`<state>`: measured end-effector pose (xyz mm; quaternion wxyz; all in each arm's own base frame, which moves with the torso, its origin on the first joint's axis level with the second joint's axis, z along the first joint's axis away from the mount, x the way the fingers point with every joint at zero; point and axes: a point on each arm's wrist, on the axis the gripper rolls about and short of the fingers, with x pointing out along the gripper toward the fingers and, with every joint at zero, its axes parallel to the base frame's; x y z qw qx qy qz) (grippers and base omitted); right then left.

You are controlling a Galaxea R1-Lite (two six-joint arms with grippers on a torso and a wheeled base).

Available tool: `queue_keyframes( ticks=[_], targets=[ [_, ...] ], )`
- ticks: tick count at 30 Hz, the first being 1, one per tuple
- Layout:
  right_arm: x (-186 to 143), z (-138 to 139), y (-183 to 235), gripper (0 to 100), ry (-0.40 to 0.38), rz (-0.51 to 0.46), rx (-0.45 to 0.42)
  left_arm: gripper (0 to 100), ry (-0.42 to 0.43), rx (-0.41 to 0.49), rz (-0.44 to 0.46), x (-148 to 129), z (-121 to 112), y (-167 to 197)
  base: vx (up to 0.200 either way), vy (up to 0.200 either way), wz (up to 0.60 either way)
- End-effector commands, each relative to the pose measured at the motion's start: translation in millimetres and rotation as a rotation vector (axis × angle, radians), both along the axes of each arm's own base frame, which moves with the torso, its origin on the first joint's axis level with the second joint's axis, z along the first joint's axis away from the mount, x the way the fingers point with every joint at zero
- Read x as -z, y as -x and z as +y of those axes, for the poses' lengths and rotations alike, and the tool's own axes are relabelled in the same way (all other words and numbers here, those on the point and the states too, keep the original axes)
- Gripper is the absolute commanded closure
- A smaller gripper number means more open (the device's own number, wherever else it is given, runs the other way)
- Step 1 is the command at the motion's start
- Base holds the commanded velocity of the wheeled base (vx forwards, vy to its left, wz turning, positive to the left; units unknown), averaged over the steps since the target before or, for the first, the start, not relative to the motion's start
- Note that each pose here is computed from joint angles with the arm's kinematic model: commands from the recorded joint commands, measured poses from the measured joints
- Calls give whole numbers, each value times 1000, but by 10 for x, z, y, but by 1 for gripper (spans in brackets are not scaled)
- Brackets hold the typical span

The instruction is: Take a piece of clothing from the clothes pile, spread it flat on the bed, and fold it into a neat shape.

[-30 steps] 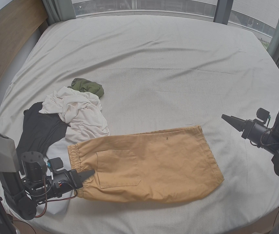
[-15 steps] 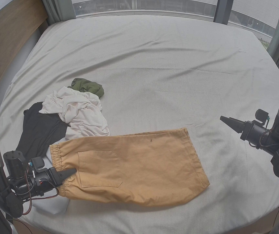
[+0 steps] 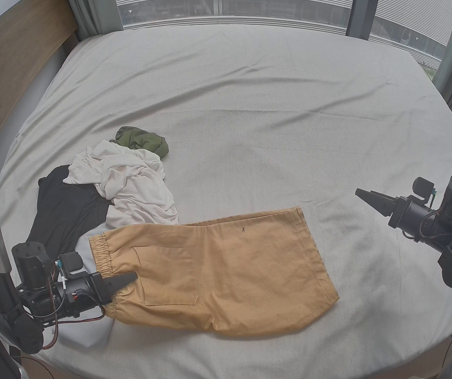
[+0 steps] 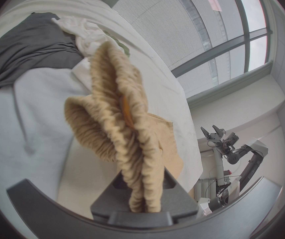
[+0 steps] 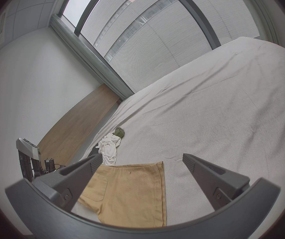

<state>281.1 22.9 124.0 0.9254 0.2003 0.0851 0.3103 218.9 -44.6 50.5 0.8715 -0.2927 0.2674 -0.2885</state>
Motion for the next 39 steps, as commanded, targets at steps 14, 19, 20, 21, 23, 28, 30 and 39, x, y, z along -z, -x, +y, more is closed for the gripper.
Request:
queue_keyframes(
  ticks=[14, 19, 20, 21, 23, 28, 30, 39],
  targets=[
    [44, 1, -24, 0, 2, 12, -1, 100, 64, 232, -135, -146, -793, -256, 0, 0, 0],
    [62, 1, -31, 0, 3, 17, 0, 100, 73, 269, -160, -138, -998, -321, 0, 0, 0],
    [65, 2, -33, 0, 4, 16, 0, 100, 75, 282, -161, -124, -1051, -335, 0, 0, 0],
    [57, -3, -34, 0, 3, 10, 2, 100, 74, 292, -156, -95, -1094, -348, 0, 0, 0],
    [45, -7, -37, 0, 1, -5, 4, 100, 72, 309, -151, -40, -1165, -371, 0, 0, 0],
    [68, -3, -50, 0, 1, -6, 5, 100, 77, 310, -168, 2, -1329, -453, 0, 0, 0],
    [68, -3, -50, 0, 1, -6, 5, 100, 89, 317, -169, 15, -1390, -485, 0, 0, 0],
    [65, -2, -52, 0, 0, -7, 4, 100, 115, 375, -177, 97, -1699, -563, 0, 0, 0]
  ],
)
